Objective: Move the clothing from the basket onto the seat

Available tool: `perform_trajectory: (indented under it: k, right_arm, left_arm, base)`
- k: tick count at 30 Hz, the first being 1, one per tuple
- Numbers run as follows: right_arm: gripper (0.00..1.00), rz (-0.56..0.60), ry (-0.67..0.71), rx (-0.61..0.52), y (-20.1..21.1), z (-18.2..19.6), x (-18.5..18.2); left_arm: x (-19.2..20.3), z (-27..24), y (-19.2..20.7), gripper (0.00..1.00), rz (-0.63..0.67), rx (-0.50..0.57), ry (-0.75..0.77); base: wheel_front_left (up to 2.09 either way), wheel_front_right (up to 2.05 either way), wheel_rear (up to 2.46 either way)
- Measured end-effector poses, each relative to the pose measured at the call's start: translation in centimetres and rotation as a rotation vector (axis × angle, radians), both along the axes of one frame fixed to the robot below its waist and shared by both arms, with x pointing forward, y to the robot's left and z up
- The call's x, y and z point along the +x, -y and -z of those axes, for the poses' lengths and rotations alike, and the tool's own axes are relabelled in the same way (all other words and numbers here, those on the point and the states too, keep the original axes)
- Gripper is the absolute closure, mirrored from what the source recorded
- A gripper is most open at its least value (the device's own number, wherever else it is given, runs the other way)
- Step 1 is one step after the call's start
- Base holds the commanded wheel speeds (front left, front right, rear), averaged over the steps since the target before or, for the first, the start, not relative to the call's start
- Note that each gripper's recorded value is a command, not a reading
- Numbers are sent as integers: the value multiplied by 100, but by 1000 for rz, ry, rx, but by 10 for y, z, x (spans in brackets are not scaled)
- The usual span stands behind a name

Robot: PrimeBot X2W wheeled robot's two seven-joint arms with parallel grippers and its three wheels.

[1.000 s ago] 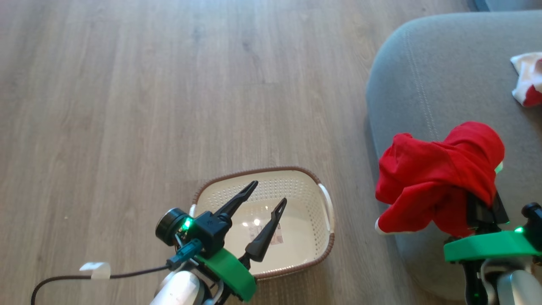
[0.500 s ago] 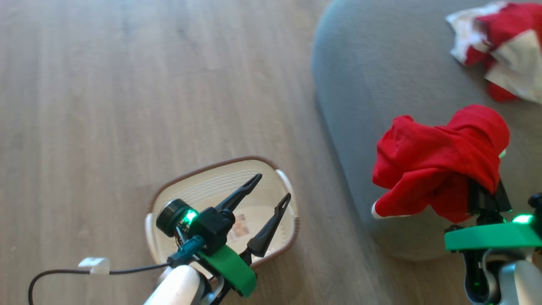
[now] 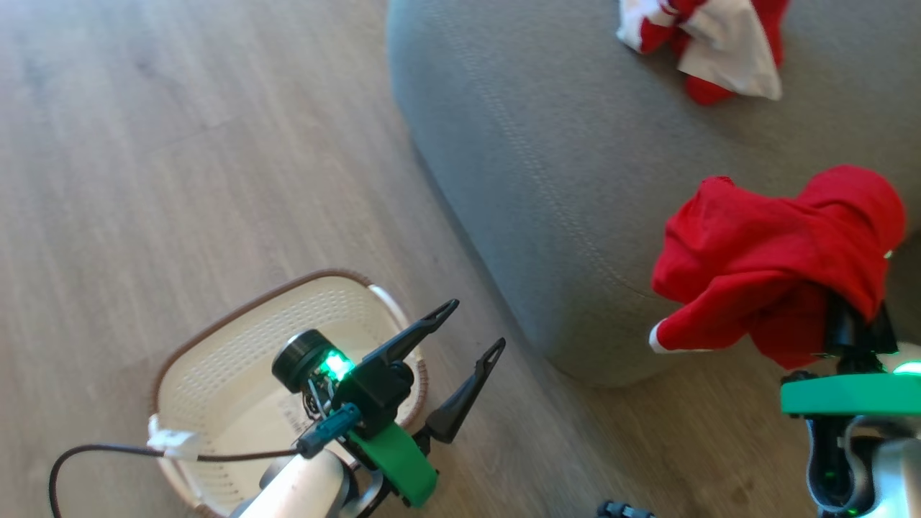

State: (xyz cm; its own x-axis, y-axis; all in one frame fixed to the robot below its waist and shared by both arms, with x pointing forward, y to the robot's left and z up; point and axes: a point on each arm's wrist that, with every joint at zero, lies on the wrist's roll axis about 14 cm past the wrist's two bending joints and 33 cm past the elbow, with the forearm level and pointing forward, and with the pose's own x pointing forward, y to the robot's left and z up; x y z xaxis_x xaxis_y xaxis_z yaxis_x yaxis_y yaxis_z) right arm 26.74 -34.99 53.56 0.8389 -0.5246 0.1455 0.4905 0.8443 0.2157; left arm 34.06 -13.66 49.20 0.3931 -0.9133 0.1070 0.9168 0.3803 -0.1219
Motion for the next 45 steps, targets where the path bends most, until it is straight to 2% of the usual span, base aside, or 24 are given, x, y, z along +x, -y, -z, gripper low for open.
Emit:
perform_trajectory:
  k: [6, 15, 23, 28, 36, 45]
  right_arm:
    - [100, 88, 3, 4, 19, -3, -25]
    - [100, 122, 3, 3, 26, -4, -32]
    - [100, 114, -1, -4, 25, -5, -27]
    - [100, 146, 5, -65, 38, -18, -22]
    - [100, 151, 137, -213, 56, -78, 32]
    - [100, 60, 230, -359, 55, -127, 120]
  left_arm:
    - [-16, 4, 18, 0, 87, -5, -9]
    - [-27, 5, 30, 0, 157, -9, 0]
    - [-23, 7, 29, 0, 154, -8, -5]
    - [-17, 13, 24, 0, 140, -4, -16]
    - [-3, 41, 7, 0, 124, 44, -37]
    - [20, 69, -7, 0, 124, 61, -55]
  base:
    - [0, 0, 0]
    - [0, 0, 0]
    - [0, 0, 0]
    - [0, 0, 0]
    - [0, 0, 0]
    - [0, 0, 0]
